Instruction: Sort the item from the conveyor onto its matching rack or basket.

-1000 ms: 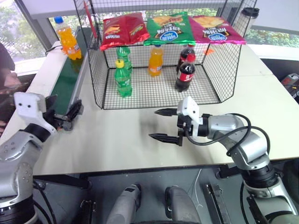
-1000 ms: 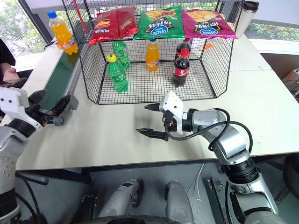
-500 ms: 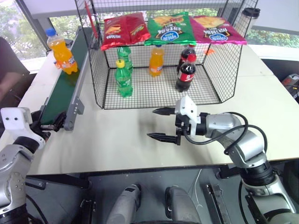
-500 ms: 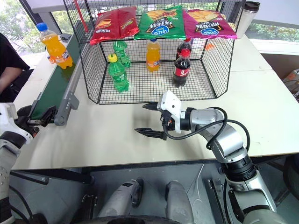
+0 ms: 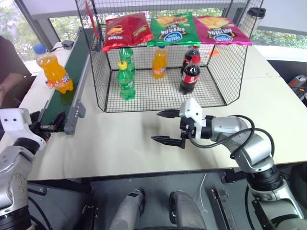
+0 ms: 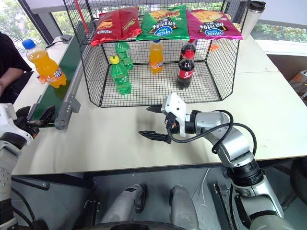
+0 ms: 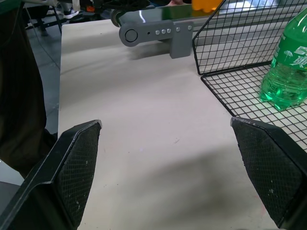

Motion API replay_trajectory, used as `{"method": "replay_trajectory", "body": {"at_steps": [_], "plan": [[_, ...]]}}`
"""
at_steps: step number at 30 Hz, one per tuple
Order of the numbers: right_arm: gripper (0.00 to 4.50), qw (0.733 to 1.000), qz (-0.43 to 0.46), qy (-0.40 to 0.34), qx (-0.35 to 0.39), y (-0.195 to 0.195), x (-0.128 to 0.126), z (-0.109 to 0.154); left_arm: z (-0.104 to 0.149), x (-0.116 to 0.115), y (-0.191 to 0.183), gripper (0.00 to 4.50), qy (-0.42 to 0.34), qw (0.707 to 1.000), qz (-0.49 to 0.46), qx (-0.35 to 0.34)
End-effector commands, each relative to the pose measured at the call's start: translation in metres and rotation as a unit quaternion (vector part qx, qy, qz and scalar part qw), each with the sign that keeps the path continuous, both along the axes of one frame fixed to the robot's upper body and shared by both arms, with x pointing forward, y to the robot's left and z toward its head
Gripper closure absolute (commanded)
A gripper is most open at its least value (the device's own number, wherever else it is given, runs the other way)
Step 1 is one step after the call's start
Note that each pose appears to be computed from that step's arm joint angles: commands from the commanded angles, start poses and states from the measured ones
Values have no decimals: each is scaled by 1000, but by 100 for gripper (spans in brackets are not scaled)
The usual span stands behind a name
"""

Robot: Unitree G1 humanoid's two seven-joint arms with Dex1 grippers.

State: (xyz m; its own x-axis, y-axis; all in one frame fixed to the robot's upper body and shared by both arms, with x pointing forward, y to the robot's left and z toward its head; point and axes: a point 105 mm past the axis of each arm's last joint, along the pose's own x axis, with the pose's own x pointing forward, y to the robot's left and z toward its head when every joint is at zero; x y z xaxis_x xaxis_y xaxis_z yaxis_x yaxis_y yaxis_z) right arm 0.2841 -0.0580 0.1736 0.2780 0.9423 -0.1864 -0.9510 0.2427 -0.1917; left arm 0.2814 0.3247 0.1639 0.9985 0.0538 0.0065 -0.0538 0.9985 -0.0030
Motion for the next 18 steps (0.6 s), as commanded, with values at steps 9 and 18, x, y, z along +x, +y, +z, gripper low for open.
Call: {"method": "replay_trajectory", "body": {"at_steps": [9, 18], "plan": [[3, 1000, 3, -17, 8, 0, -3, 7, 18, 1, 2, 0, -29, 999, 5, 26], [3, 1000, -1, -15, 8, -2, -3, 5, 16, 1, 4, 0, -27, 999, 8, 33]]}}
